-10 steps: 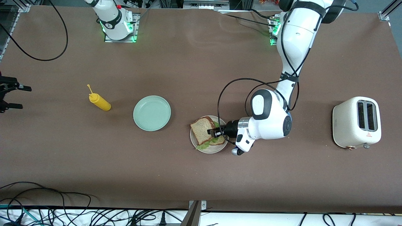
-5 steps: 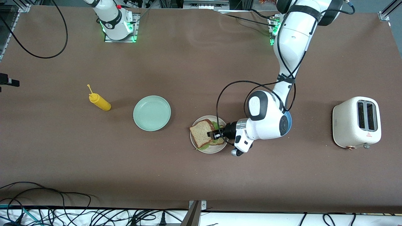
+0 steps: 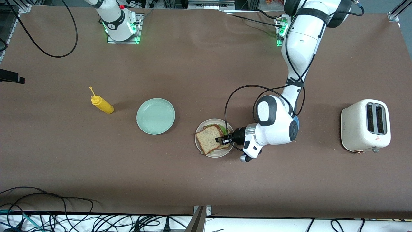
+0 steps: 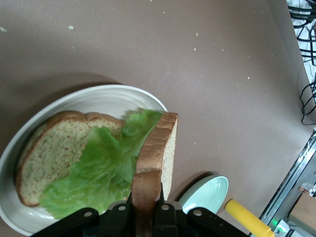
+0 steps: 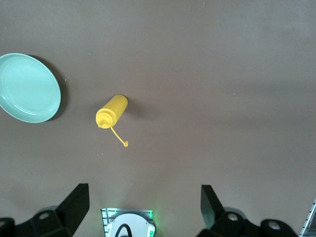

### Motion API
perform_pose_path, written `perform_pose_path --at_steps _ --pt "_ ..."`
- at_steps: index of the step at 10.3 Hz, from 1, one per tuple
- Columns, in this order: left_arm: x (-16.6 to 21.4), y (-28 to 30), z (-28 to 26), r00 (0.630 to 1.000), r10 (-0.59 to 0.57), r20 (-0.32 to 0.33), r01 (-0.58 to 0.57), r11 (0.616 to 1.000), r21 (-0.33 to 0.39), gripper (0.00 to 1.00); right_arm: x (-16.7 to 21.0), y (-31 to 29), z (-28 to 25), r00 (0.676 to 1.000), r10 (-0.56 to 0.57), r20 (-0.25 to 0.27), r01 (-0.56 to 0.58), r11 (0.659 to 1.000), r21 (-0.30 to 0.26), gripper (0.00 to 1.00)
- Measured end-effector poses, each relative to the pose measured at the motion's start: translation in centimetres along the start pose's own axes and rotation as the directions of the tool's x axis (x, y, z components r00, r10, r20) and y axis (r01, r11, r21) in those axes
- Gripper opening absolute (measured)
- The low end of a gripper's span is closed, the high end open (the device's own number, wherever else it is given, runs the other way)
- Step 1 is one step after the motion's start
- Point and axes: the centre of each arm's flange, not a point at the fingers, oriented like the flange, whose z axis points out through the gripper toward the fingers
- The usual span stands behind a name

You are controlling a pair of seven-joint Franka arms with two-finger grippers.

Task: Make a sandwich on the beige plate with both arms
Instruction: 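Lay the bread on the lettuce while the right gripper withdraws, then open the left gripper and withdraw it toward the toaster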

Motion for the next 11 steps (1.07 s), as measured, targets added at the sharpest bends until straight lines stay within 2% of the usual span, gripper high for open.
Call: perform_pose_path --at_steps 3,6,9,11 --pt "0.8 -0.6 -0.7 1.000 0.022 -0.011 -0.022 1.000 -0.001 0.61 -0.2 -2.3 1.0 0.998 0.033 -0.054 -0.034 0.999 -0.016 1.00" --pt "1.2 -1.3 -0.7 0.998 0.054 -0.022 -0.053 0.998 0.045 1.00 -1.9 -2.3 1.3 0.997 0.035 -0.068 -0.035 0.999 -0.008 1.00" --pt "2.3 -2.1 -1.9 0.997 0.061 -0.042 -0.058 0.996 0.064 1.00 -2.3 -2.1 0.9 0.995 0.040 -0.087 -0.040 0.999 -0.001 1.00" --pt "2.9 -2.5 -3.2 0.992 0.120 -0.047 -0.112 0.982 0.149 1.00 -2.1 -2.2 1.0 0.994 0.051 -0.093 -0.051 0.999 -0.001 1.00"
